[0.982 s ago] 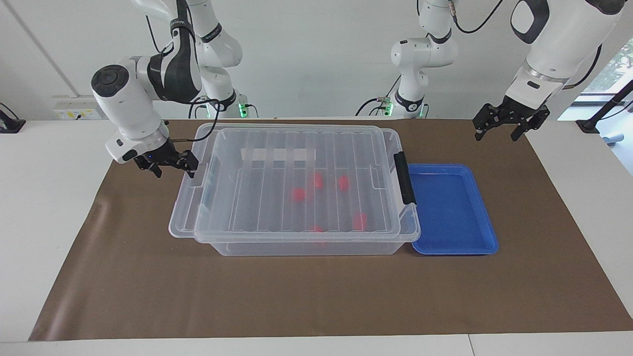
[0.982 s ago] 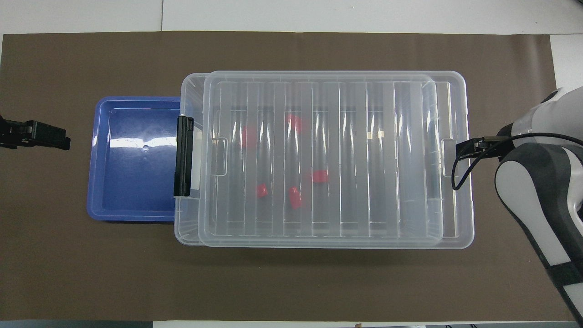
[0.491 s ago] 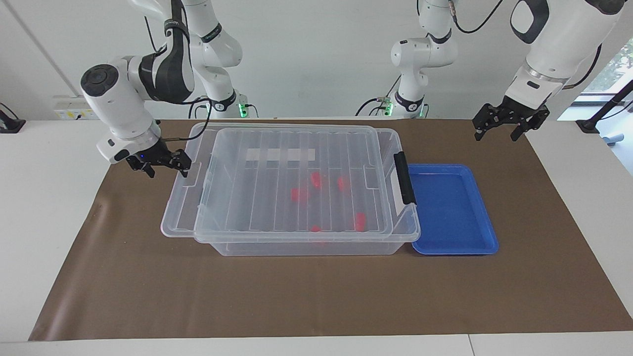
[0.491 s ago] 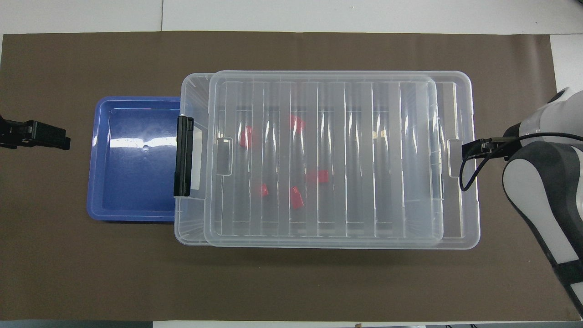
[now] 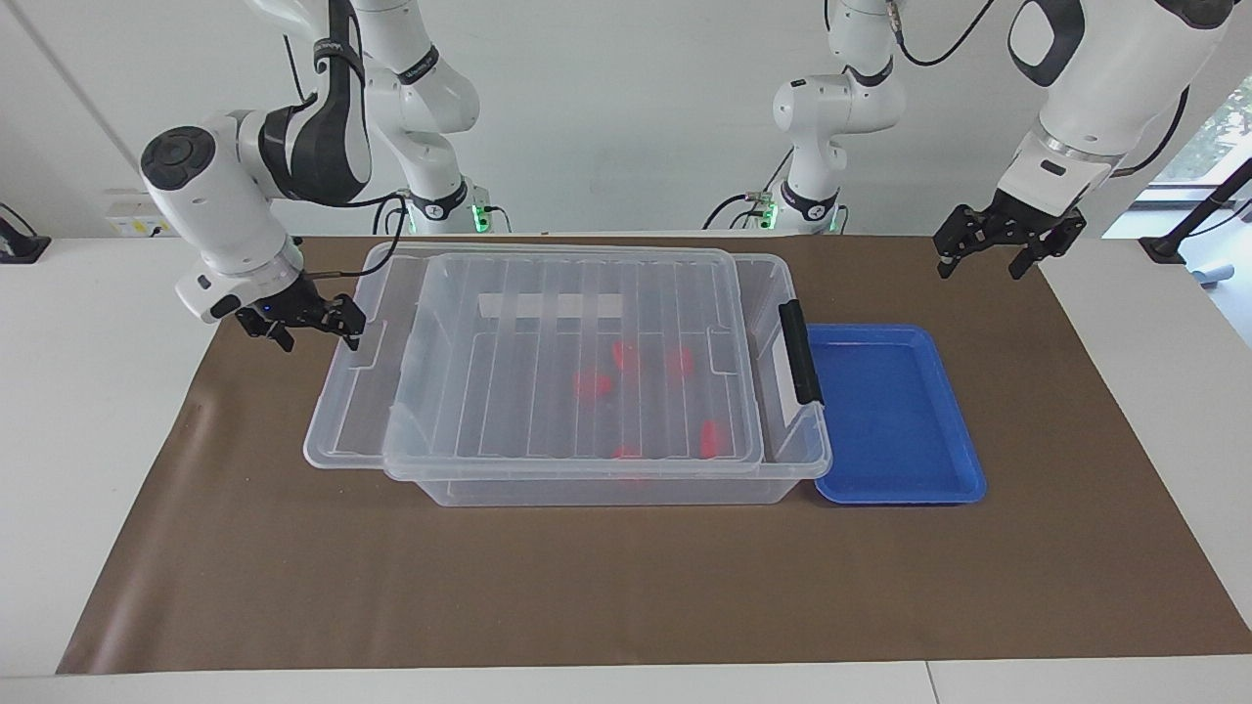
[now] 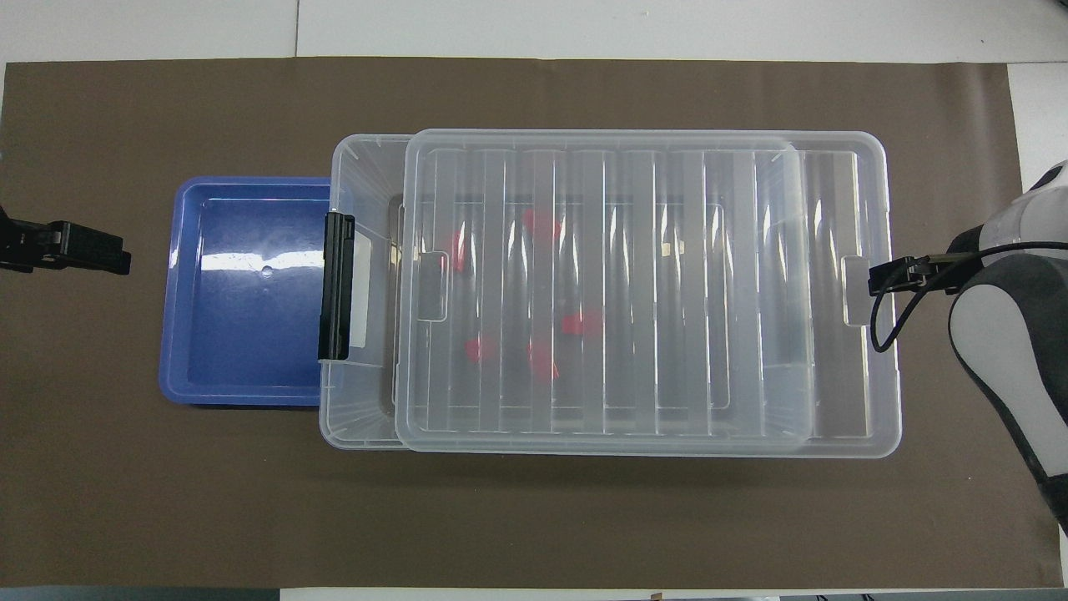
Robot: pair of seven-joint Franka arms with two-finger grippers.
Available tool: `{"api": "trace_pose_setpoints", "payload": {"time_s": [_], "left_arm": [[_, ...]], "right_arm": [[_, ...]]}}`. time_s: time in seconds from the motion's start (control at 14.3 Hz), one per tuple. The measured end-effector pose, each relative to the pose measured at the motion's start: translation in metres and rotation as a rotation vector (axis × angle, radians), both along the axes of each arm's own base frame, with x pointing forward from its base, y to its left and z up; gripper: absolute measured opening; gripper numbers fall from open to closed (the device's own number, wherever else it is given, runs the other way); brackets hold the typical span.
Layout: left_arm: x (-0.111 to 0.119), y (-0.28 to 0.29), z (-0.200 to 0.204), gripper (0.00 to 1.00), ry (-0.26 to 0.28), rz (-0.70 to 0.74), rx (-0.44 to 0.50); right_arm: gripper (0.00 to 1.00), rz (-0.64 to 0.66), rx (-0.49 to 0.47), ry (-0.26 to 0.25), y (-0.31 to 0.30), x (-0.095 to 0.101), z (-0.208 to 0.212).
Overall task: Place red block in blue tray from box
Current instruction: 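Slide the clear lid away from the tray with the right gripper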
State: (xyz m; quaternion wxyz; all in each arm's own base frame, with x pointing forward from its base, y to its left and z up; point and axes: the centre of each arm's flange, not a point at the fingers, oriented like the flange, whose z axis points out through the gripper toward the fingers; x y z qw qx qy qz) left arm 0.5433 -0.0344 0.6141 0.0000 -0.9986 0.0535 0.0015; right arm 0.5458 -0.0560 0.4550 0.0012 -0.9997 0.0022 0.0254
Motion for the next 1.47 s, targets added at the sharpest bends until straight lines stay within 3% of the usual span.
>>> {"api": "trace_pose_setpoints", "payload": {"time_s": [1.05,1.47], "left_arm": [[0.000,-0.003,-0.001,1.00,0.001,-0.005,0.000],[0.002,-0.003,0.001,1.00,-0.023,-0.005,-0.001]], "right_arm": [[1.00,0.050,0.006,-0.003,-0.043,-0.006,0.000],[1.00,0.077,0.009,-0.004,-0.063,-0.010,0.000]]}}
